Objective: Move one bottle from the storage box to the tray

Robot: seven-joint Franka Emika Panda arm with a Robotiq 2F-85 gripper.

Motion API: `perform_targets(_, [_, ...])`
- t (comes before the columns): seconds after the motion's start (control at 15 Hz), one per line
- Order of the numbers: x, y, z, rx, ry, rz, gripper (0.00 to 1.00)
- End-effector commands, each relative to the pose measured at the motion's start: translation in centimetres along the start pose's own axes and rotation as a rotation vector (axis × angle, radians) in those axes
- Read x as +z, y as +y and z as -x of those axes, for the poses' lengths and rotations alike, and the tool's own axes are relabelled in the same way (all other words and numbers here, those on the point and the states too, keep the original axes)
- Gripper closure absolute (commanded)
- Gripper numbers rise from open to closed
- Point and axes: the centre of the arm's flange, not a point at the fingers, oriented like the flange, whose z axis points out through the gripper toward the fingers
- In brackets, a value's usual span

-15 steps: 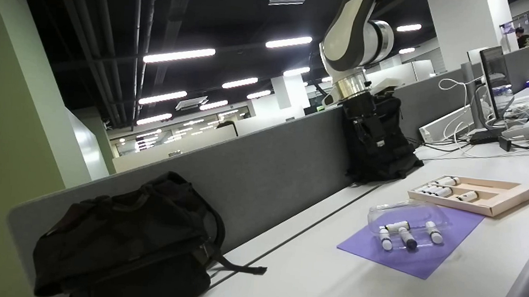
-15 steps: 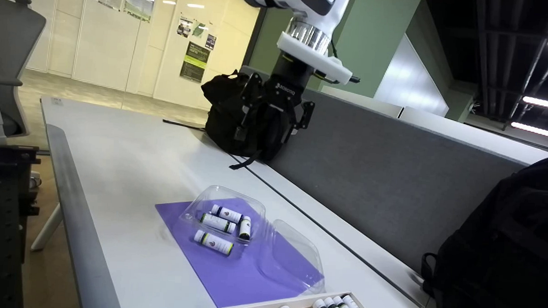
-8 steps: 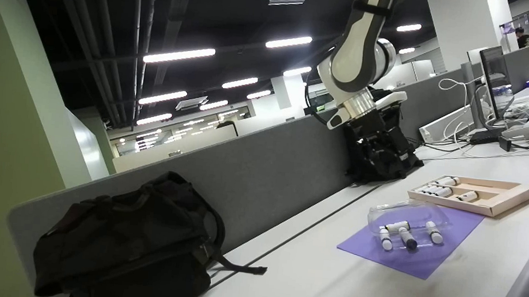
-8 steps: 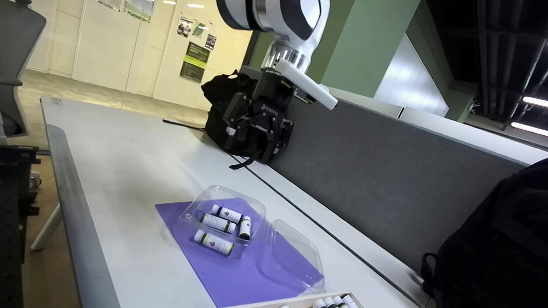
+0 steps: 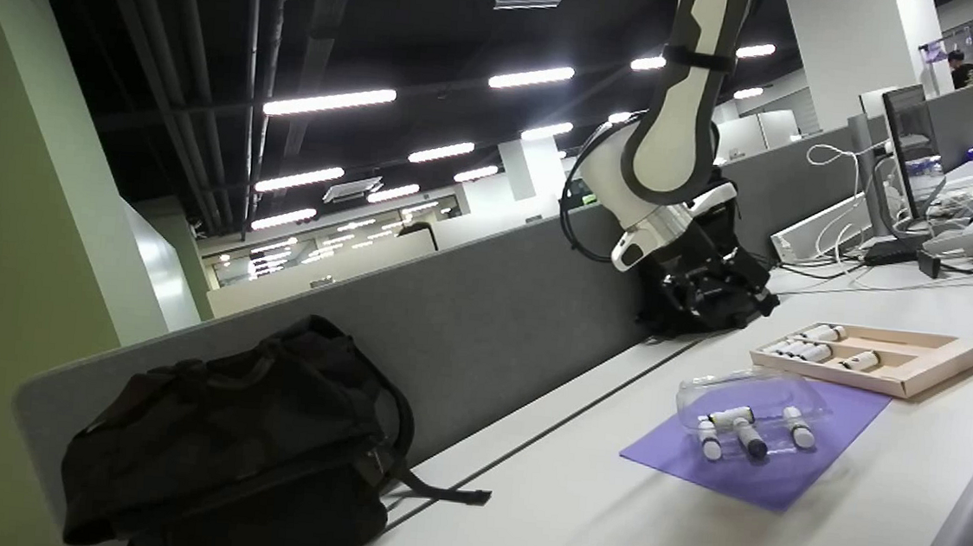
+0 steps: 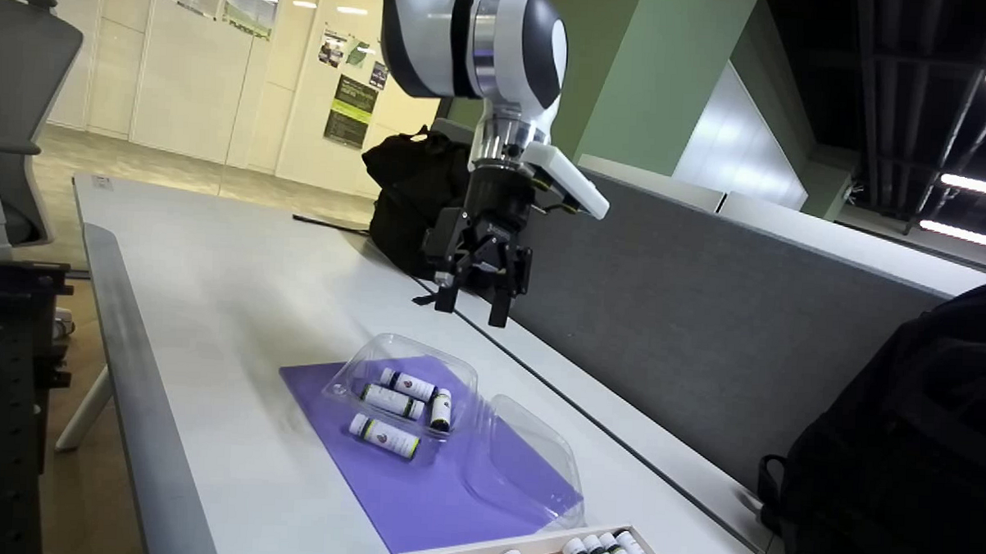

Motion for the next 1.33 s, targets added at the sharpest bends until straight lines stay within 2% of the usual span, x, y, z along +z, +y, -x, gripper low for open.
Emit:
perform_targets(0.0, [-0.1,0.0,0.0,0.0,-0.001,0.001,0.0])
perform_targets(0.2, [-0.1,0.1,0.0,0.0,-0.001,0.002,0.0])
perform_targets(0.47, [1.5,0.6,-1.9,-0.115,-0.016,0.061,0.0])
perform_targets(0.67, [3.4,1.3,-3.3,-0.212,0.032,0.084,0.0])
perform_targets(0.87, [5.6,1.9,-5.0,-0.307,0.106,0.072,0.0])
perform_targets(1.27, [8.9,1.8,-7.4,-0.419,0.151,0.037,0.0])
